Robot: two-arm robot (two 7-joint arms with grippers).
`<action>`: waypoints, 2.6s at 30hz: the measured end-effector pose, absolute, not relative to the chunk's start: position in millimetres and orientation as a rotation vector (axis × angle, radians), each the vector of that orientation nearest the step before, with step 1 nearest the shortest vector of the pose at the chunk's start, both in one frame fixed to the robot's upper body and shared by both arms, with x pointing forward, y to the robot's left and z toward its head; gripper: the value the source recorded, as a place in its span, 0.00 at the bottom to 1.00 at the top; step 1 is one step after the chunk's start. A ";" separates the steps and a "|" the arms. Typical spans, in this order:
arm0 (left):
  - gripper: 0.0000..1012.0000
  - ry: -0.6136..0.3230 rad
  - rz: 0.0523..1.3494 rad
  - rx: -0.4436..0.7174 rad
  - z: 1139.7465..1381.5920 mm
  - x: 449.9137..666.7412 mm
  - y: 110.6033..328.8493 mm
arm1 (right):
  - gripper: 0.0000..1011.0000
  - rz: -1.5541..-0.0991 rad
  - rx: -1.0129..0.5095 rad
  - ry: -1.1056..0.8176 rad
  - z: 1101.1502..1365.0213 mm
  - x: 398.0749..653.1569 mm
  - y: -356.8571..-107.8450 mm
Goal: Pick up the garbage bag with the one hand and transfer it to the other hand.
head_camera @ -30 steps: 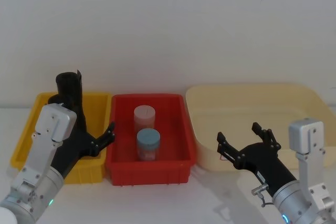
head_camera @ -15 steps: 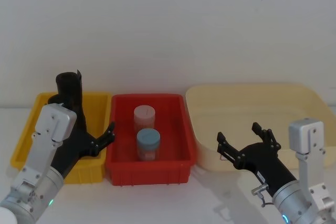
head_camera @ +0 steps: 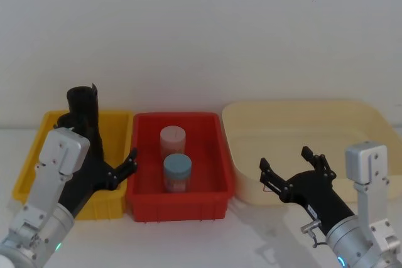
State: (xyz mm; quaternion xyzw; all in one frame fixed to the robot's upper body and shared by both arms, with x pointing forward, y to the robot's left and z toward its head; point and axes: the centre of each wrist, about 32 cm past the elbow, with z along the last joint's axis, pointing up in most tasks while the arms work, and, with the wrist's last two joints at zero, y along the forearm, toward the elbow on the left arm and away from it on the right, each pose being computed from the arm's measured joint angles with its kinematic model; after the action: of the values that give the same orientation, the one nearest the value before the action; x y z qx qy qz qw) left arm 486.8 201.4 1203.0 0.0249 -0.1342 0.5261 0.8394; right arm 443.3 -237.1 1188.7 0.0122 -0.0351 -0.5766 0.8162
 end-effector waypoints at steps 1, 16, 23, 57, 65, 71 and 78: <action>0.99 -0.286 1.110 0.051 1202.9 486.1 201.7 | 0.99 -1.229 0.026 -0.075 1188.7 443.3 -237.1; 0.99 -0.293 1.100 0.037 1198.0 464.8 211.5 | 0.99 -1.229 0.026 -0.075 1188.7 443.3 -237.1; 0.99 -0.289 1.140 0.027 1196.3 451.6 219.8 | 0.99 -1.229 0.026 -0.075 1188.7 443.3 -237.1; 0.99 -0.197 1.243 -0.062 1180.7 451.0 253.9 | 0.99 -1.230 0.026 -0.075 1188.7 443.3 -237.1; 0.99 -0.183 1.231 -0.085 1175.7 463.7 255.8 | 0.99 -1.229 0.026 -0.075 1188.7 443.3 -237.1; 0.99 -0.179 1.220 -0.100 1173.2 475.0 257.0 | 0.99 -1.230 0.026 -0.075 1188.7 443.3 -237.1; 0.99 -0.182 1.201 -0.113 1172.3 487.9 257.0 | 0.99 -1.229 0.026 -0.075 1188.7 443.3 -237.1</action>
State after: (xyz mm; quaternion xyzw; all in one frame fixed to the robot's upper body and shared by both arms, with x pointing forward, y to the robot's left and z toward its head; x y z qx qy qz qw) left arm 487.9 257.0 1172.3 -0.0530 -0.0853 0.5639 0.8197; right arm 443.3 -237.1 1188.7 0.0122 -0.0351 -0.5766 0.8162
